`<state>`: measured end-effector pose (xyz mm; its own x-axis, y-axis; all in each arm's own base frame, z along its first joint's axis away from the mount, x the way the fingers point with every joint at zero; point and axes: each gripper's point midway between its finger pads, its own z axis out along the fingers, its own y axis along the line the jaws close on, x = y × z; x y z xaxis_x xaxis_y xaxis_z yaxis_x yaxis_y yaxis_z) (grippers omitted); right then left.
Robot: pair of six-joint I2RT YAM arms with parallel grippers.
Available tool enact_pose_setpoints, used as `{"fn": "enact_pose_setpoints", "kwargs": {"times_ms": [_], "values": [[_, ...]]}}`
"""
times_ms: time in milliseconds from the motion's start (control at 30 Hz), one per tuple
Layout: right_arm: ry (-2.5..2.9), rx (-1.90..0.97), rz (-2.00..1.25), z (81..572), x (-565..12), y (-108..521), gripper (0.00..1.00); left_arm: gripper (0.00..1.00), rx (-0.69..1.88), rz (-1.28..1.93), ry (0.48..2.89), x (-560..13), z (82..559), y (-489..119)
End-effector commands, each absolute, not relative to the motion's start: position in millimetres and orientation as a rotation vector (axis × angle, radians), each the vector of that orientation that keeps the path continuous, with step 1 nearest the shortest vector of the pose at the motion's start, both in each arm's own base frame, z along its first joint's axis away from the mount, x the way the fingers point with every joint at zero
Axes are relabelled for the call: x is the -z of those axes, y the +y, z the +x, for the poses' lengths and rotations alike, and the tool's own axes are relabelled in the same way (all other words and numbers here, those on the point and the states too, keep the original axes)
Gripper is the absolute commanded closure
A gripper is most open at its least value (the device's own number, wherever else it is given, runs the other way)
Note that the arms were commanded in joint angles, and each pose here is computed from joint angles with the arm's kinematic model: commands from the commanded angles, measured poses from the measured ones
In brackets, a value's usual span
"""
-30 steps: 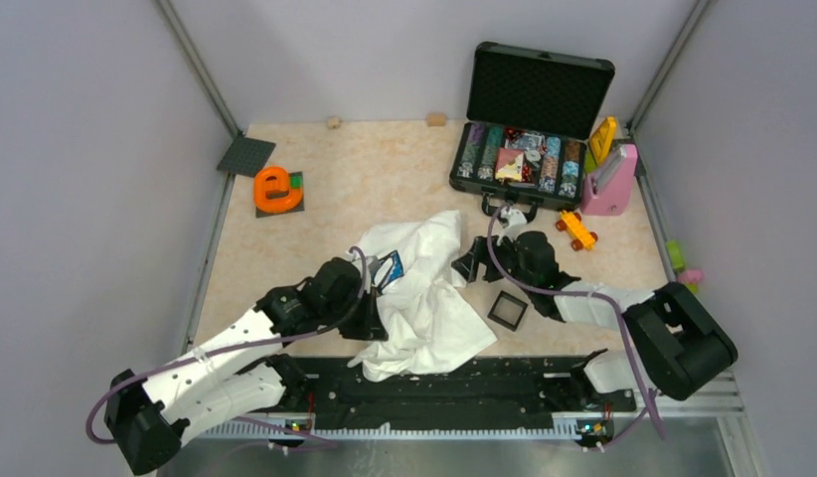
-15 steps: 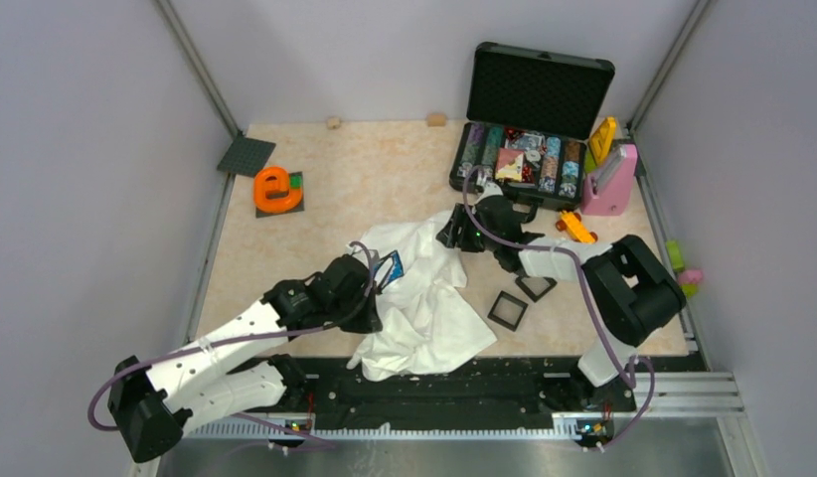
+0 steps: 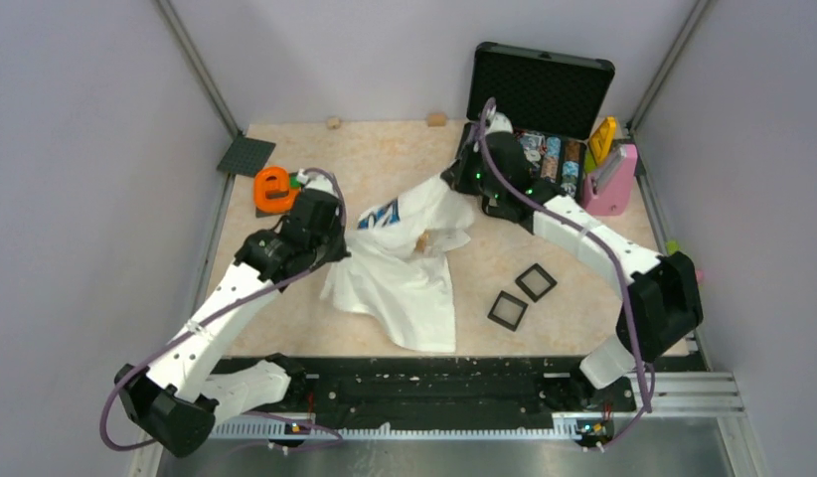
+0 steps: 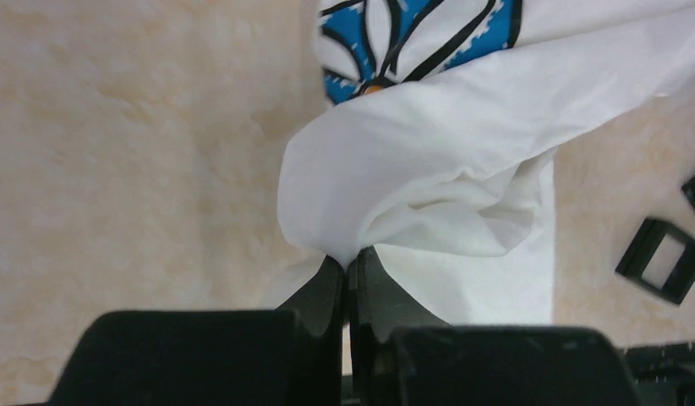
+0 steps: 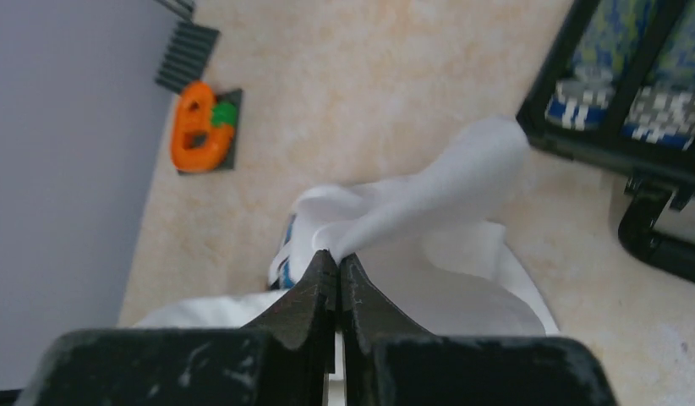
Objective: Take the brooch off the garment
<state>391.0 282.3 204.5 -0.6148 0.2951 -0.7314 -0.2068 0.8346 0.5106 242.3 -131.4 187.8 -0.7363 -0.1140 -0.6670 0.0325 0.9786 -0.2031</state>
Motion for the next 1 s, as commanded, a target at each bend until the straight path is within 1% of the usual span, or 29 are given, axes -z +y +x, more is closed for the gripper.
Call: {"fn": "enact_pose_setpoints", "kwargs": {"times_ms": [0,33,167,233,300,433,533,700,833,967], "values": [[1.811,-0.741,0.091,393,-372,255,1.00,1.00,0.047,0.000,2.180,-271,282,-100],[1.779,-0.746,0.094,391,-395,249,1.00,1.00,0.010,0.002,2.133,-295,288,-95],[1.664,-0.770,0.091,368,-472,230,1.00,1.00,-0.161,-0.023,2.018,-354,292,-64],[1.628,-0.794,0.086,348,-496,219,1.00,1.00,-0.184,-0.024,1.969,-375,286,-55],[1.626,-0.820,0.080,329,-502,212,1.00,1.00,-0.161,-0.013,1.937,-384,276,-51],[1.699,-0.910,0.055,284,-483,205,1.00,1.00,0.029,0.070,1.922,-372,248,-65],[1.797,-0.995,0.056,254,-451,206,1.00,1.00,0.144,0.088,1.936,-352,229,-73],[1.943,-1.137,0.115,217,-405,209,1.00,1.00,0.172,0.079,2.001,-311,221,-75],[2.074,-1.198,0.222,207,-361,214,1.00,1.00,0.174,0.102,2.091,-273,230,-88],[2.148,-1.108,0.365,231,-323,215,1.00,1.00,0.126,0.129,2.166,-239,256,-101]]}}
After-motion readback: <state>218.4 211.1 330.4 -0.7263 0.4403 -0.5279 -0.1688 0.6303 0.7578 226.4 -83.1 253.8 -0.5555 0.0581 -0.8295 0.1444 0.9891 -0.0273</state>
